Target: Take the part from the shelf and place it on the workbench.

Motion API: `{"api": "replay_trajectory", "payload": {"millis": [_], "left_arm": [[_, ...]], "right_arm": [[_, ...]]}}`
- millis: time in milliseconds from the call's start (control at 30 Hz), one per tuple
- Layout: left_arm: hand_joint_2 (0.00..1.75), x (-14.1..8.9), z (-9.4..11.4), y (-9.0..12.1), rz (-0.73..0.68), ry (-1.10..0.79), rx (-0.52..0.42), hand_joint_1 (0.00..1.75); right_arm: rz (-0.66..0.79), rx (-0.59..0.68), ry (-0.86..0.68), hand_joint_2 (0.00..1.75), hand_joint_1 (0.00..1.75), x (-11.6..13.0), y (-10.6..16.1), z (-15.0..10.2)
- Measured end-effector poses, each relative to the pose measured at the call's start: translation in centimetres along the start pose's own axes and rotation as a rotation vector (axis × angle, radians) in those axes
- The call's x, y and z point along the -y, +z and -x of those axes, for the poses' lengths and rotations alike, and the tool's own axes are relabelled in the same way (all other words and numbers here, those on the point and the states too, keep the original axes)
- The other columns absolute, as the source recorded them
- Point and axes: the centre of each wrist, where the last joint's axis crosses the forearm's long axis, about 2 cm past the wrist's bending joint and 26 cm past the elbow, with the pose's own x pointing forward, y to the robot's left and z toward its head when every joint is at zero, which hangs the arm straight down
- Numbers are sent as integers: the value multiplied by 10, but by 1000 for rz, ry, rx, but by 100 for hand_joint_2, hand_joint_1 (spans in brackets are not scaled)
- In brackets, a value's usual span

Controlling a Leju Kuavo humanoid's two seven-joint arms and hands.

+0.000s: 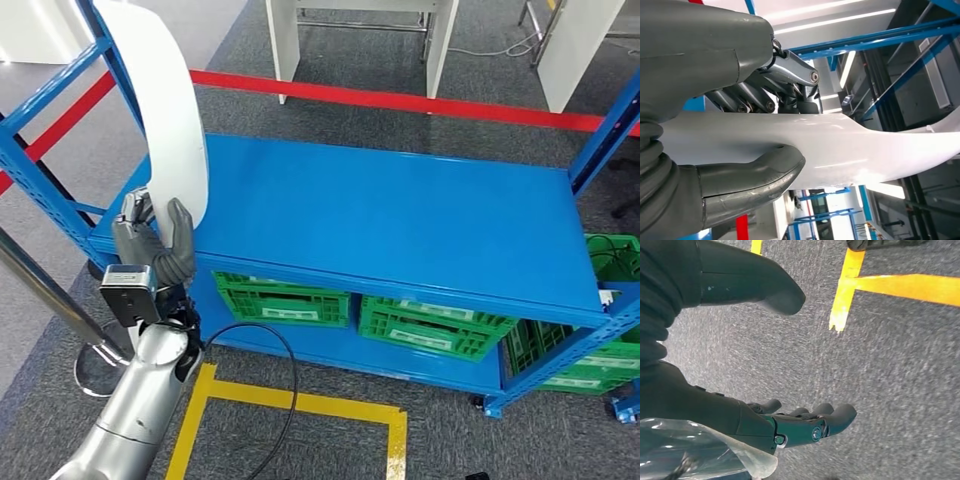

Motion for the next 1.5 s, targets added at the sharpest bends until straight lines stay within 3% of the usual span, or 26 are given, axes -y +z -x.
{"api": "replay_trajectory", "payload": {"millis": [567, 1500], "left_arm": [[175, -8, 2, 0, 10, -65, 50, 175], [175, -19, 3, -1, -4, -133, 83, 175]], "right_arm": [[-58, 97, -6, 175, 0, -3, 1, 2], [-102, 98, -11, 175, 0, -6, 2, 2]]}}
